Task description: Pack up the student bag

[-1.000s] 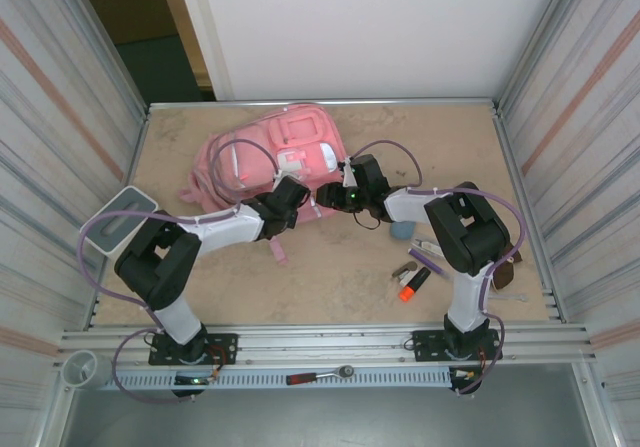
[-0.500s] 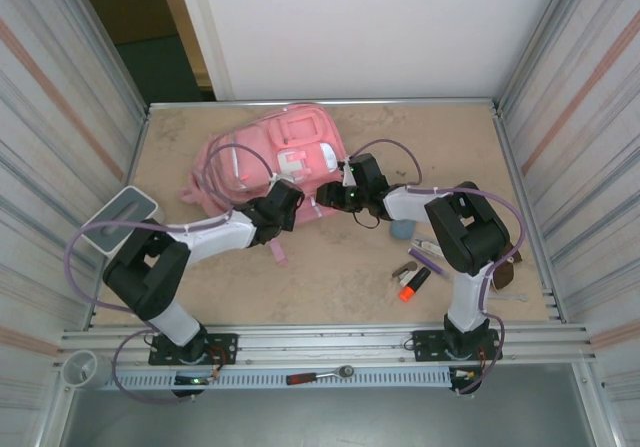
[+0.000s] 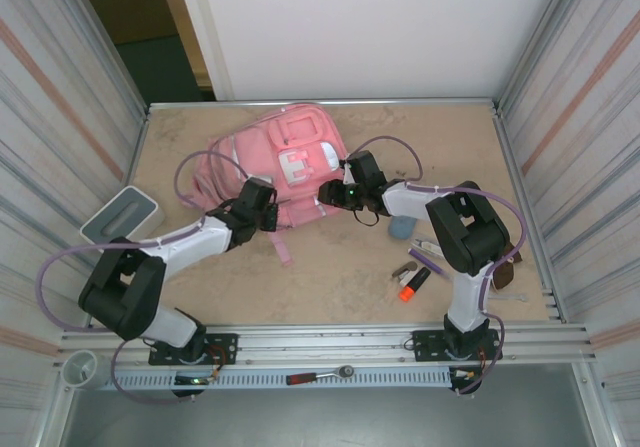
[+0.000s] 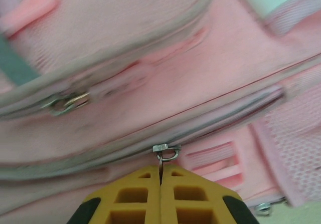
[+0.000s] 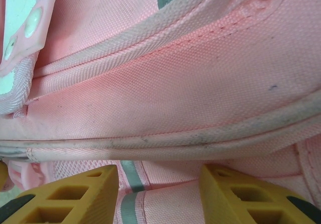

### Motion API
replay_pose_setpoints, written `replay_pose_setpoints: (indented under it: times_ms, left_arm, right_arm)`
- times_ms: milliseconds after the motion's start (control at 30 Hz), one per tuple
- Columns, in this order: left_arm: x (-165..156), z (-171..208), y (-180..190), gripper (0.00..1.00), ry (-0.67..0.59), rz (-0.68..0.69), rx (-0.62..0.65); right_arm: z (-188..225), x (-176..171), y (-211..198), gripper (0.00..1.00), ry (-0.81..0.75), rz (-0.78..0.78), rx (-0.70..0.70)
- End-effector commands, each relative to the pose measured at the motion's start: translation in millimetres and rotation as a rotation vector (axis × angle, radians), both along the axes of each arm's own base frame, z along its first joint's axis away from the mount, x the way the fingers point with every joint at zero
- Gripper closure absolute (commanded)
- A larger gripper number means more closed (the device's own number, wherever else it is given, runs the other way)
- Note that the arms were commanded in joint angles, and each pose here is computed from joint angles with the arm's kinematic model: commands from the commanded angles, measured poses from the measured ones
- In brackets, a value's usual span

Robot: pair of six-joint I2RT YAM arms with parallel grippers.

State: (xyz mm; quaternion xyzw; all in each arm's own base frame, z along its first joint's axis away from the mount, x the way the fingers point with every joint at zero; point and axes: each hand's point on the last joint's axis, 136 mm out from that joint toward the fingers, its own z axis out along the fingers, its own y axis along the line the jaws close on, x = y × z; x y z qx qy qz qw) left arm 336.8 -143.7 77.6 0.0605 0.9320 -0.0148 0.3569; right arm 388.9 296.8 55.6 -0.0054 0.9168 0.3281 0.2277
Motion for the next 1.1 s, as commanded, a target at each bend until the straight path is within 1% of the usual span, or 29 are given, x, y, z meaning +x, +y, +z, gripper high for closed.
replay_pose_setpoints:
  times_ms: [0, 100, 267, 333, 400, 467, 567, 633, 733, 867, 933, 1000, 1067]
  left_arm:
    - [-8.5, -3.9, 40.1, 1.00, 0.010, 0.093, 0.031]
    - [-12.3, -4.2, 51.5, 1.00, 0.019, 0.109, -0.014]
    - [-16.4, 5.9, 27.3, 1.00, 0.015, 0.035, -0.141]
    - [-18.1, 8.0, 20.5, 1.00, 0.016, 0.019, -0.174]
    - [-20.2, 9.6, 13.8, 1.00, 0.018, -0.001, -0.196]
    - [-22.5, 10.5, 7.5, 1.00, 0.021, -0.018, -0.209]
    - [-25.0, 11.3, 0.7, 1.00, 0.021, -0.038, -0.216]
    - [-26.3, 11.4, -2.6, 1.00, 0.022, -0.051, -0.217]
    - [-28.3, 11.8, -7.1, 1.00, 0.027, -0.070, -0.214]
    - [-32.5, 11.9, -14.8, 1.00, 0.029, -0.100, -0.198]
    - [-34.8, 10.8, -15.7, 1.00, 0.031, -0.104, -0.183]
    - [-37.5, 9.6, -16.0, 1.00, 0.035, -0.107, -0.174]
    - [-39.7, 9.5, -13.8, 1.00, 0.035, -0.104, -0.164]
  right_arm:
    - [-49.2, -11.2, -38.8, 0.54, 0.110, -0.057, -0.190]
    - [-38.5, -6.5, -36.1, 0.53, 0.083, -0.024, -0.176]
    - [13.3, -4.3, -21.5, 0.52, -0.011, 0.063, -0.093]
    - [32.3, -11.4, -19.3, 0.50, -0.027, 0.078, -0.066]
    - [41.9, -23.1, -19.8, 0.48, -0.017, 0.076, -0.043]
    - [39.3, -38.3, -23.4, 0.44, 0.028, 0.048, -0.019]
    - [26.9, -56.1, -24.9, 0.34, 0.096, -0.014, 0.037]
    - [21.9, -63.0, -18.5, 0.30, 0.120, -0.041, 0.081]
    - [15.3, -64.9, -4.6, 0.27, 0.133, -0.073, 0.104]
    - [13.5, -52.9, 17.0, 0.26, 0.133, -0.086, 0.177]
    - [13.2, -44.9, 23.5, 0.27, 0.125, -0.087, 0.185]
    - [9.3, -36.3, 24.2, 0.29, 0.121, -0.097, 0.174]
    - [1.3, -27.6, 20.1, 0.35, 0.130, -0.123, 0.158]
